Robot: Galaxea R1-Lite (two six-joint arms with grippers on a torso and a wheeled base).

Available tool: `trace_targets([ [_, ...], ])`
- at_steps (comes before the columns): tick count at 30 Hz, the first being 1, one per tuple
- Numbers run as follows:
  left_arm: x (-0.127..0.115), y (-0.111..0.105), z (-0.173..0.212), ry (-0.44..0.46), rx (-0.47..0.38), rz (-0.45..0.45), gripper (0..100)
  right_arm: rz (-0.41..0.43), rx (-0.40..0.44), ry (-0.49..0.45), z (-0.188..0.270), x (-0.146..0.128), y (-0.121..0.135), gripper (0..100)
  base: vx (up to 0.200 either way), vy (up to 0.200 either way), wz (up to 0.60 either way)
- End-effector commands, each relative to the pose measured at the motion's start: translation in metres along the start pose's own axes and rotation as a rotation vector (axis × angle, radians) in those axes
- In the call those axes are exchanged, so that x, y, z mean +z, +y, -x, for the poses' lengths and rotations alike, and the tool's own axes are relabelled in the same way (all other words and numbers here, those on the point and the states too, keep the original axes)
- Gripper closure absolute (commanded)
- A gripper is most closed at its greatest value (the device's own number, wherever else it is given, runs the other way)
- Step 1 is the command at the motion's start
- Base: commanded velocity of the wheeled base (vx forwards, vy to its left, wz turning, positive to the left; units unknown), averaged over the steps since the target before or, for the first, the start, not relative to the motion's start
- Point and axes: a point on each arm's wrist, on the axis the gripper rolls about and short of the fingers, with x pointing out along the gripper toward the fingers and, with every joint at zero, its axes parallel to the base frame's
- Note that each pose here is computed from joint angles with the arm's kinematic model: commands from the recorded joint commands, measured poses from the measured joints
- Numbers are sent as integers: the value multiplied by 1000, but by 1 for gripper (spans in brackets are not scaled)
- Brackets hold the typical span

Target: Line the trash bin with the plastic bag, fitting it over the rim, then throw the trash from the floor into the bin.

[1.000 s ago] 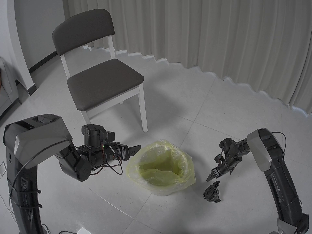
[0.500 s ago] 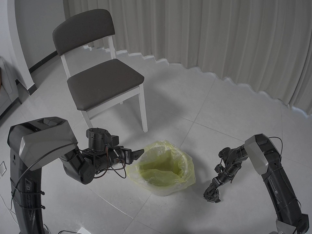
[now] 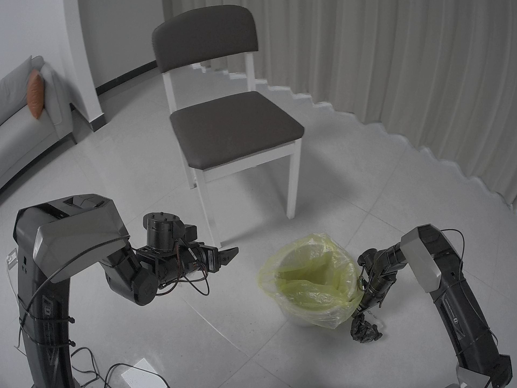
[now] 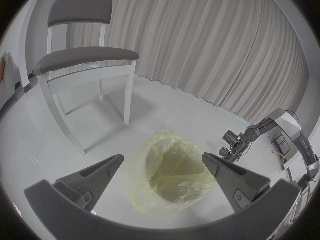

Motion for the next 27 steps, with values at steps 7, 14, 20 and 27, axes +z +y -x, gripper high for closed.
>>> trace_targets([
  [7, 0, 1, 0, 0, 1, 3, 0, -9, -90, -10, 42, 6, -14, 100, 0, 0, 343],
  [14, -1, 2, -1, -11, 3, 3, 0, -48, -134, -61, 75, 7, -33, 100, 0, 0, 0],
  [20, 1, 2, -1, -24, -1, 0, 0, -90, -122, -134, 104, 14, -33, 100, 0, 0, 0],
  [27, 0, 1, -1, -22, -2, 1, 0, -166, -114, -131, 116, 17, -23, 100, 0, 0, 0],
])
